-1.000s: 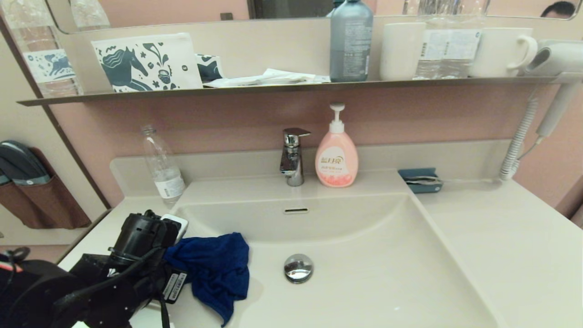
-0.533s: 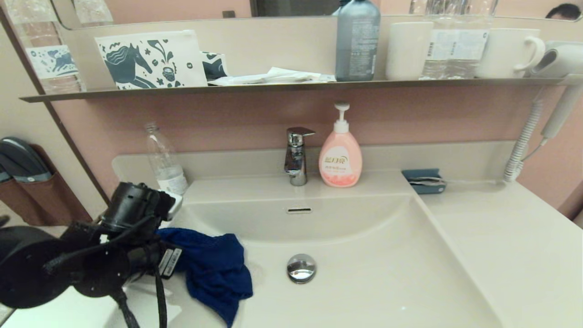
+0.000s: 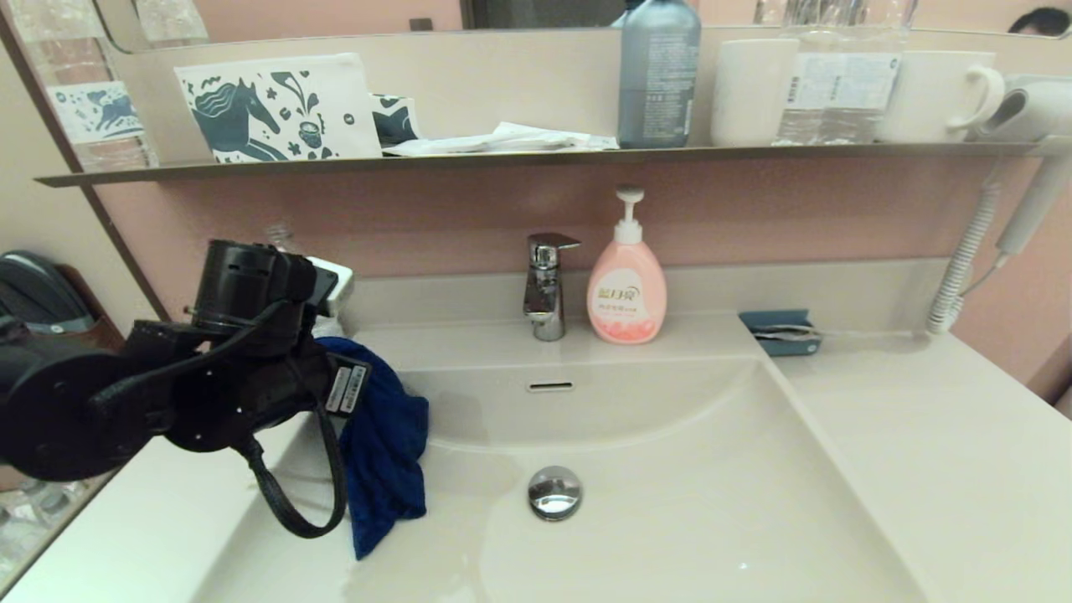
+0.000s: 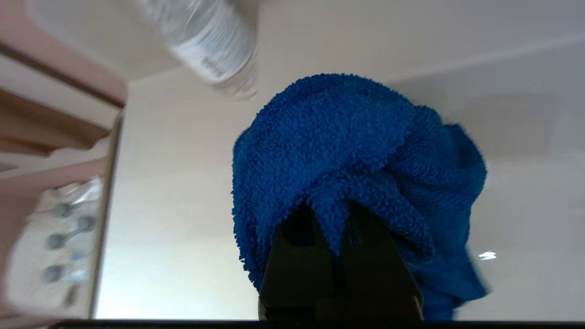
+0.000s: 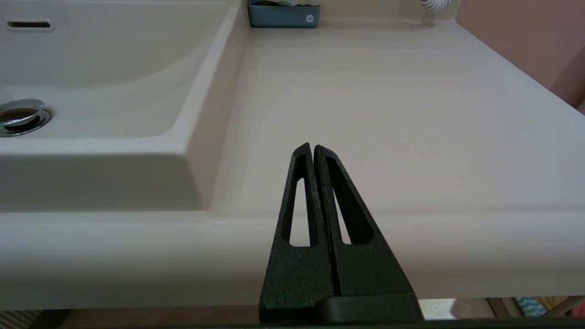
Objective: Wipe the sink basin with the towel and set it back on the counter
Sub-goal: Wipe the sink
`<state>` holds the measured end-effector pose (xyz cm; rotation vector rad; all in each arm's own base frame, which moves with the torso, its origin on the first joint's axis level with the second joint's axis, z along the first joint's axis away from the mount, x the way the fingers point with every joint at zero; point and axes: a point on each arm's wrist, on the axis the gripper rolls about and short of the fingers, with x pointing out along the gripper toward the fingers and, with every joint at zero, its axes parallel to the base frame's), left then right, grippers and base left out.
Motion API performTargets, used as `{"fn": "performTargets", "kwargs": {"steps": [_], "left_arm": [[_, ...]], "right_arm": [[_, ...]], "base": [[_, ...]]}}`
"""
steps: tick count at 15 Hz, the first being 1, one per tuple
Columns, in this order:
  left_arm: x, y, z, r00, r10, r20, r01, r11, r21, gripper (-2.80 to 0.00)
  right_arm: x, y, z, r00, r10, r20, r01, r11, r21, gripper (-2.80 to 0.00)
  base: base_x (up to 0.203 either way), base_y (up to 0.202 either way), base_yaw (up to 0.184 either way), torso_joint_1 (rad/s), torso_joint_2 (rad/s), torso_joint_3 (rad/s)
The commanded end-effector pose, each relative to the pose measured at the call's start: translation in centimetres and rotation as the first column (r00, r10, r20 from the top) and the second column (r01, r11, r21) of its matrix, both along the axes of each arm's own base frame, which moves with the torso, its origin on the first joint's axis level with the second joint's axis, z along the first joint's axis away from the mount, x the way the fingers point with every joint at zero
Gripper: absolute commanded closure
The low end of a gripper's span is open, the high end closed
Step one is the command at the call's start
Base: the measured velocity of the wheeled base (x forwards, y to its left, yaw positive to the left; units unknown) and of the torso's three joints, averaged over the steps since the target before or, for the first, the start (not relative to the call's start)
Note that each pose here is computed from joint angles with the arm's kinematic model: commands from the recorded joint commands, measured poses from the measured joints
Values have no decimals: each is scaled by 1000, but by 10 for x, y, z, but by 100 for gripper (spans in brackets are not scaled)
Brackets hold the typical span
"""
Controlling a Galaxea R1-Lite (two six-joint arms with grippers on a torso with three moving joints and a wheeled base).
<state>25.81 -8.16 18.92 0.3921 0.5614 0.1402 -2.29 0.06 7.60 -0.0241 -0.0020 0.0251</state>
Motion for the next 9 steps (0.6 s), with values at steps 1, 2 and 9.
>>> {"fn": "performTargets", "kwargs": {"steps": [1, 2, 9], "left_arm": [[7, -8, 3, 999, -39, 9, 39, 997, -63, 0], [8, -12, -2, 999, -47, -6, 46, 995, -84, 0], [24, -26, -34, 947, -111, -301, 32, 966, -255, 0]], "right_arm": [[0, 0, 0, 1000, 1, 0, -1, 1000, -1, 0], [0, 0, 0, 1000, 1, 0, -1, 1000, -1, 0], [0, 0, 0, 1000, 1, 0, -1, 1000, -1, 0]], "base": [[0, 0, 0, 0, 0, 0], [0, 0, 0, 0, 0, 0], [0, 0, 0, 0, 0, 0]]}}
